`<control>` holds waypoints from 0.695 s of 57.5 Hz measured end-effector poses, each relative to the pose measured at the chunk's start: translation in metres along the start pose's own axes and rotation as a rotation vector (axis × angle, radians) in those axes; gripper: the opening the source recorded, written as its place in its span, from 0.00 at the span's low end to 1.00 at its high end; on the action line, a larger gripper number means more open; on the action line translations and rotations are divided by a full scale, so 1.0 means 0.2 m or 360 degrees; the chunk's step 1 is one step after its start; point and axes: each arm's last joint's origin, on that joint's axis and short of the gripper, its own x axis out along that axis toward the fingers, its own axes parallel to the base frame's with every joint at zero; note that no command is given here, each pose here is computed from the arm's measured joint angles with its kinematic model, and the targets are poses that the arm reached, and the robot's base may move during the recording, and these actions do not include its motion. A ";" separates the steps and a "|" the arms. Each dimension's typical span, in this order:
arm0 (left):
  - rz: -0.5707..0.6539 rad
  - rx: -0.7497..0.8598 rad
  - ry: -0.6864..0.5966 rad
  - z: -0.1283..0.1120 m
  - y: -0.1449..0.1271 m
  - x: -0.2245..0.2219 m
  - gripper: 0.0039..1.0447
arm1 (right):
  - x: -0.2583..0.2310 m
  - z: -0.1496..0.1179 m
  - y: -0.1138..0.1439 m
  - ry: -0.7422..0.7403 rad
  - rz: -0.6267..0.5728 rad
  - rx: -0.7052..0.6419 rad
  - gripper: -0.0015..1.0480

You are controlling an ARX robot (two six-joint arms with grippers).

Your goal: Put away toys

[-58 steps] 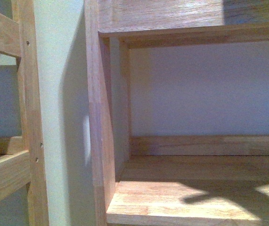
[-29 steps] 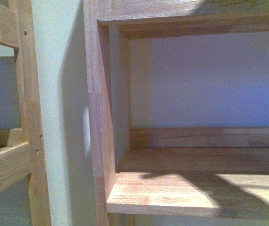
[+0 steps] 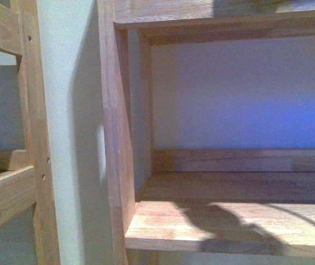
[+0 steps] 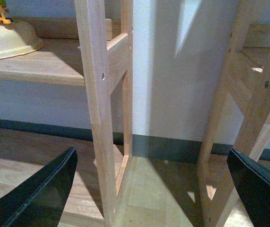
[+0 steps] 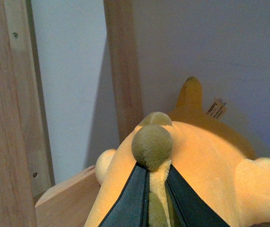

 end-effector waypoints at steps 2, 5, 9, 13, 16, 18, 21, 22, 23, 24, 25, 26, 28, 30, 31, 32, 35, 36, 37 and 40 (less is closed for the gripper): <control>0.0001 0.0000 0.0000 0.00 0.00 0.00 0.94 | 0.01 -0.01 0.02 0.0000 0.0004 0.0009 0.06; 0.0000 0.0000 0.0000 0.00 0.00 0.00 0.94 | 0.01 -0.01 0.04 -0.0001 0.0013 0.0020 0.06; 0.0001 0.0000 0.0000 0.00 0.00 0.00 0.94 | 0.02 -0.02 0.08 0.0001 0.0021 0.0036 0.06; 0.0001 0.0000 0.0000 0.00 0.00 0.00 0.94 | 0.02 -0.02 0.11 0.0002 0.0036 0.0051 0.06; 0.0001 0.0000 0.0000 0.00 0.00 0.00 0.94 | 0.02 -0.02 0.13 0.0004 0.0045 0.0059 0.06; 0.0001 0.0000 0.0000 0.00 0.00 0.00 0.94 | 0.02 -0.03 0.15 0.0006 0.0057 0.0068 0.06; 0.0000 -0.0001 0.0000 0.00 0.00 0.00 0.94 | 0.02 -0.03 0.18 0.0007 0.0078 0.0078 0.06; 0.0000 0.0000 0.0000 0.00 0.00 0.00 0.94 | 0.02 -0.03 0.19 0.0007 0.0082 0.0080 0.06; 0.0001 0.0000 0.0000 0.00 0.00 0.00 0.94 | 0.02 -0.03 0.20 0.0007 0.0087 0.0081 0.06; 0.0001 0.0000 0.0000 0.00 0.00 0.00 0.94 | 0.02 -0.03 0.20 0.0007 0.0091 0.0084 0.06; 0.0001 0.0000 0.0000 0.00 0.00 0.00 0.94 | 0.02 -0.03 0.20 0.0008 0.0093 0.0084 0.06; 0.0000 0.0000 0.0000 0.00 0.00 0.00 0.94 | 0.02 -0.03 0.21 0.0008 0.0095 0.0086 0.06; 0.0001 0.0000 0.0000 0.00 0.00 0.00 0.94 | 0.02 -0.03 0.21 0.0008 0.0096 0.0087 0.06; 0.0001 0.0000 0.0000 0.00 0.00 0.00 0.94 | 0.02 -0.03 0.21 0.0007 0.0099 0.0089 0.06; 0.0001 0.0000 0.0000 0.00 0.00 0.00 0.94 | 0.02 -0.03 0.21 0.0006 0.0100 0.0092 0.06; 0.0001 0.0000 0.0000 0.00 0.00 0.00 0.94 | 0.02 -0.03 0.20 0.0006 0.0099 0.0095 0.06; 0.0001 0.0000 0.0000 0.00 0.00 0.00 0.94 | 0.02 -0.03 0.19 0.0003 0.0097 0.0102 0.06; 0.0000 0.0000 0.0000 0.00 0.00 0.00 0.94 | 0.02 -0.03 0.19 0.0001 0.0096 0.0109 0.06; 0.0001 0.0000 0.0000 0.00 0.00 0.00 0.94 | 0.02 -0.03 0.18 -0.0001 0.0097 0.0111 0.06; 0.0001 0.0000 0.0000 0.00 0.00 0.00 0.94 | 0.03 -0.02 0.17 -0.0007 0.0097 0.0122 0.06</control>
